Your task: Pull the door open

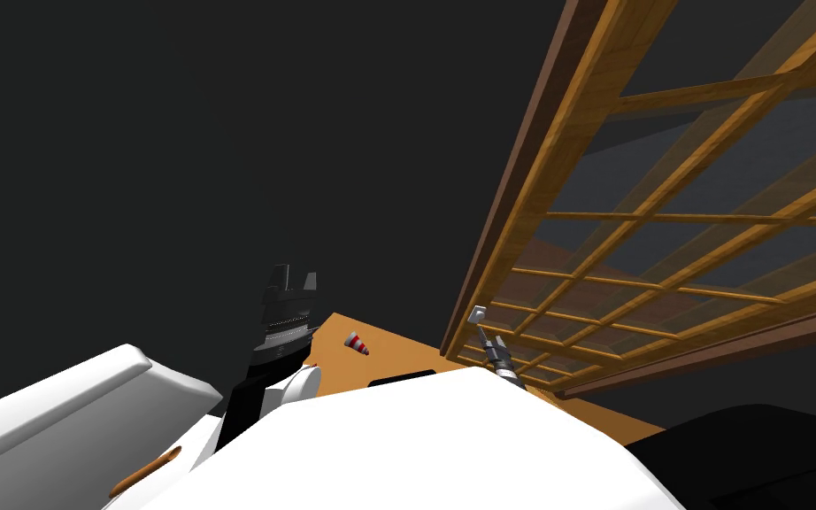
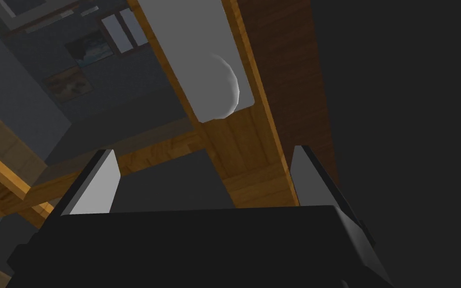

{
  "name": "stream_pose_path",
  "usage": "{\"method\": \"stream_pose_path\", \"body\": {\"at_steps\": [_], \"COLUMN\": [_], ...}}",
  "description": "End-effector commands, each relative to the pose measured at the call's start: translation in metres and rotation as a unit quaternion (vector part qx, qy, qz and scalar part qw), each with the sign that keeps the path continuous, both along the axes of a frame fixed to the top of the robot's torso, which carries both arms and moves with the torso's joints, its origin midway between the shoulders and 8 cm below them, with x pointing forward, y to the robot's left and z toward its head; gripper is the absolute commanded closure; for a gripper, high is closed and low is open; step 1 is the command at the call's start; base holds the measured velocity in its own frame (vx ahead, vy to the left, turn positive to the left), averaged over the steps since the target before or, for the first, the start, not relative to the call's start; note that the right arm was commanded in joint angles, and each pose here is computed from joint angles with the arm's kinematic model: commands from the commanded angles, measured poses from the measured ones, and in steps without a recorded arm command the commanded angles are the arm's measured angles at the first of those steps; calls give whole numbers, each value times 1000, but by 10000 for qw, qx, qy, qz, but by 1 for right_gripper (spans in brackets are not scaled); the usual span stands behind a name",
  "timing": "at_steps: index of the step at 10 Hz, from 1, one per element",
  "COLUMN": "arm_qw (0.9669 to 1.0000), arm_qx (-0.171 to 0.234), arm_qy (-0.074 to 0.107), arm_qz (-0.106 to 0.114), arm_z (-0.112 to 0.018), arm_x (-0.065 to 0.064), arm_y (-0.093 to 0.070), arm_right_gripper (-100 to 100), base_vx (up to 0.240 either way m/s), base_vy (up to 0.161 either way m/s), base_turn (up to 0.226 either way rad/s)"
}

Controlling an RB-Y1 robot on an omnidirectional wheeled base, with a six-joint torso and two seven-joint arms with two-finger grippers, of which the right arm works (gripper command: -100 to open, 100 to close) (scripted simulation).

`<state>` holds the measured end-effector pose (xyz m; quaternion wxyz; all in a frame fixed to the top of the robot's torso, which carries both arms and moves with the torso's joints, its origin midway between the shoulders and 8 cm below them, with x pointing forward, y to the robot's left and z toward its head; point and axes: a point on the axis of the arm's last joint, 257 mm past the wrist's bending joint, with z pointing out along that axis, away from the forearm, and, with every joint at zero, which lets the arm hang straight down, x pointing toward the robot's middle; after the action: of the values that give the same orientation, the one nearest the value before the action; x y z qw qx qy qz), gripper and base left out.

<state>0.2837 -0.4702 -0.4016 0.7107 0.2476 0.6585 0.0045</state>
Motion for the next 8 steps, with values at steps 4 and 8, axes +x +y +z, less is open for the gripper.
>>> {"method": "stream_pose_path", "body": {"at_steps": [4,8], "arm_qw": [9975,9896], "arm_qx": [-659,-1340], "arm_qy": [249,520], "arm_qz": [11,36], "arm_z": [0,1], "arm_x": [-17,-39], "arm_y": [-5,-12], "arm_right_gripper": [-100,-100], "base_vx": [5,4], "base_vy": [40,41], "base_turn": [-16,-19]}}
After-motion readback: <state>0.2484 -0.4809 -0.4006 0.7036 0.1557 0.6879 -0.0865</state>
